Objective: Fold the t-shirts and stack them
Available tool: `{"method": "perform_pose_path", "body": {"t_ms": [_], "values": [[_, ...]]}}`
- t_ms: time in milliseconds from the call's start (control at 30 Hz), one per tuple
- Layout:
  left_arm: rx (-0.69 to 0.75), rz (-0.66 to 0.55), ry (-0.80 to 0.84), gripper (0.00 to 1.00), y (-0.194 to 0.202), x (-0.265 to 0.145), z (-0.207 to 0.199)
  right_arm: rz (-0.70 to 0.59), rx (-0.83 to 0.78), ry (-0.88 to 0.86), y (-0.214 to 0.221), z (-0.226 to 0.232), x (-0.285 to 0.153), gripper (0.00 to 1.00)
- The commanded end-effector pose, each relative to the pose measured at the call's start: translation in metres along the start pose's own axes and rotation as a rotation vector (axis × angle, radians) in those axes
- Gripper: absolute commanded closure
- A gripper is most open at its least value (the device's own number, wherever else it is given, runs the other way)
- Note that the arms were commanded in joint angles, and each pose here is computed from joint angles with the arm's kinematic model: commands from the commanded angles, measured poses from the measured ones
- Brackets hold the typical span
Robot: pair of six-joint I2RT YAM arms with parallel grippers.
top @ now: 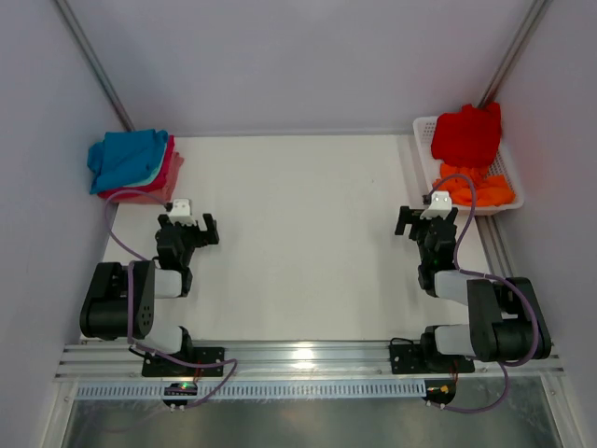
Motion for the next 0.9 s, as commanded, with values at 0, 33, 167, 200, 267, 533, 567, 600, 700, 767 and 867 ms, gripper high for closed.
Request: {"method": "perform_pose_path", "body": {"t_ms": [0, 33, 167, 200, 267, 533, 567, 600, 700, 767, 867], "values": [[-0.008, -0.068, -0.039, 0.01, -0.023, 0.006, 0.008, -0.086, 0.012, -0.015, -0.021, 0.004, 0.003, 0.01], [-0.008, -0.068, -0.038, 0.01, -0.023, 0.006, 0.008, -0.086, 0.013, -0.015, -0.021, 0.004, 0.003, 0.01], [-0.008, -0.068, -0.038, 0.01, -0.023, 0.006, 0.008, -0.085, 0.012, -0.016, -0.021, 0.004, 0.003, 0.01], [-0.008, -0.068, -0.038, 0.01, -0.023, 0.006, 0.008, -0.086, 0.012, -0.015, -0.020, 0.004, 0.002, 0.01], [-0.008, -0.068, -0.038, 0.01, -0.023, 0.006, 0.008, -0.085, 0.012, -0.016, -0.020, 0.004, 0.002, 0.00], [-0.008, -0.070, -0.038, 0.01, -0.023, 0.006, 0.008, -0.094, 0.018, -0.023, -0.022, 0.003, 0.001, 0.01], [-0.008, -0.070, -0.038, 0.01, -0.023, 0.007, 0.008, -0.090, 0.016, -0.032, -0.023, 0.004, 0.002, 0.01], [-0.008, -0.068, -0.038, 0.01, -0.023, 0.007, 0.008, -0.039, 0.010, -0.050, -0.021, 0.008, 0.006, 0.00], [-0.008, -0.068, -0.038, 0.01, -0.023, 0.007, 0.008, 0.050, 0.019, -0.055, -0.029, 0.012, 0.015, 0.01], [-0.008, -0.067, -0.038, 0.01, -0.022, 0.007, 0.008, 0.054, 0.015, -0.071, -0.036, 0.016, 0.016, 0.00], [-0.008, -0.068, -0.038, 0.01, -0.023, 0.007, 0.008, 0.055, -0.022, -0.121, -0.046, 0.023, 0.017, 0.01]]}}
Point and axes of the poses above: each gripper's point midway between its finger pads, its own x axis out along the fingers, its own z axis along the line the jaws close on, y = z × x, the point moved 1 cm from there along -x, back along the fingers, and after that the axes turned 6 degrees about x, right-handed, at the moved point
